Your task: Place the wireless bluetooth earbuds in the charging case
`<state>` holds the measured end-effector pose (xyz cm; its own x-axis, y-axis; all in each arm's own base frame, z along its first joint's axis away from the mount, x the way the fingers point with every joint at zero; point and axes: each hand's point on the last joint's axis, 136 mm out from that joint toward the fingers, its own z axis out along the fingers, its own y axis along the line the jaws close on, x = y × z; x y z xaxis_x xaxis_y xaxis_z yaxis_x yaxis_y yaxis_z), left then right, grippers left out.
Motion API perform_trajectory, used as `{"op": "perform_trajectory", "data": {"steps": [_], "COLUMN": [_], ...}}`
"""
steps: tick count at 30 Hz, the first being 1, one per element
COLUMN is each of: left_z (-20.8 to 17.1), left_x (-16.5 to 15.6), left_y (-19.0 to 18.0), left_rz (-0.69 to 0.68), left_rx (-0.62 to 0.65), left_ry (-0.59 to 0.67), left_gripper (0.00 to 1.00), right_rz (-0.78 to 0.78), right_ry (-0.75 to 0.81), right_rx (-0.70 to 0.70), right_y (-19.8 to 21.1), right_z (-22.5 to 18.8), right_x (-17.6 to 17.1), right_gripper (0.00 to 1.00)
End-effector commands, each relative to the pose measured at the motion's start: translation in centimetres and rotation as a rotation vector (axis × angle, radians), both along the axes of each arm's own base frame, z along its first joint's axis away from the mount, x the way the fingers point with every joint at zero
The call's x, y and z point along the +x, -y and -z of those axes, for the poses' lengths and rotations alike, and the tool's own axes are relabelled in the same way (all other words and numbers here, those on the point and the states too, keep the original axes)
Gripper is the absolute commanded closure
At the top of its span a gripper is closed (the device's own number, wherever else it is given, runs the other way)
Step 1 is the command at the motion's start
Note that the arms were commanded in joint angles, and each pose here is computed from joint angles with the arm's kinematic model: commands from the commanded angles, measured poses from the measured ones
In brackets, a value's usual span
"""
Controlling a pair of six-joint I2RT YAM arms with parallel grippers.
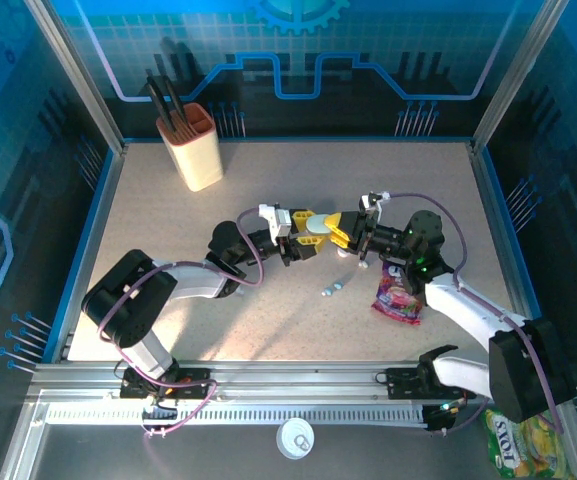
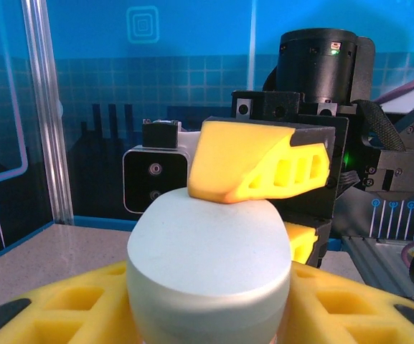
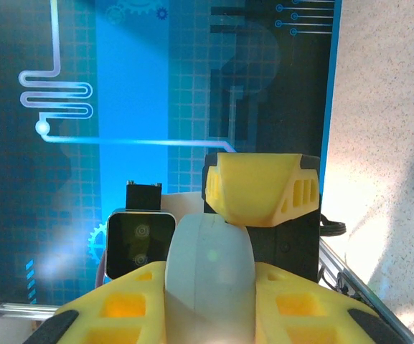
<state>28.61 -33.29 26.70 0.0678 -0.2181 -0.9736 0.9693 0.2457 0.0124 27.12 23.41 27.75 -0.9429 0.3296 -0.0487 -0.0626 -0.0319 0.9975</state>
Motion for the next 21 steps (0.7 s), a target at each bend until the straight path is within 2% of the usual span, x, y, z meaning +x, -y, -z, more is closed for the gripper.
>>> {"op": "perform_trajectory", "data": {"steps": [1, 6, 8, 11, 14, 17, 21], "left_z": [-1.4, -1.2, -1.1, -0.9, -0.4, 0.5, 1.5], "left_x": [-0.8, -0.9, -1.0, -1.0, -1.0, -0.9, -0.9], "left_y": [0.5, 0.6, 0.6, 0.5, 0.2, -0.4, -1.4], "left_rz": [0.047, 0.059, 0.059, 0.055, 0.048, 0.040, 0.021], "left_rx": [-0.026, -0.019, -0.016, -0.011, -0.002, 0.012, 0.031], "left_ry": [0.041, 0.044, 0.050, 0.050, 0.045, 0.027, 0.012], "left_gripper": [0.57, 0.61, 0.61, 0.61, 0.62, 0.63, 0.64], "right_rz": [0.015, 0.012, 0.018, 0.036, 0.063, 0.106, 0.122], "right_ry": [0.044, 0.045, 0.044, 0.057, 0.120, 0.188, 0.352], "right_rx": [0.001, 0.001, -0.004, -0.028, -0.069, -0.155, -0.389], "right_y": [0.3, 0.3, 0.3, 0.6, 1.4, 2.8, 4.6], "right_z": [-0.8, -0.8, -0.7, -0.5, -0.6, -0.2, 1.2], "right_x": [0.4, 0.4, 0.5, 0.6, 0.8, 1.0, 1.0], "right_gripper": [0.85, 0.84, 0.75, 0.52, 0.34, 0.26, 0.25]}}
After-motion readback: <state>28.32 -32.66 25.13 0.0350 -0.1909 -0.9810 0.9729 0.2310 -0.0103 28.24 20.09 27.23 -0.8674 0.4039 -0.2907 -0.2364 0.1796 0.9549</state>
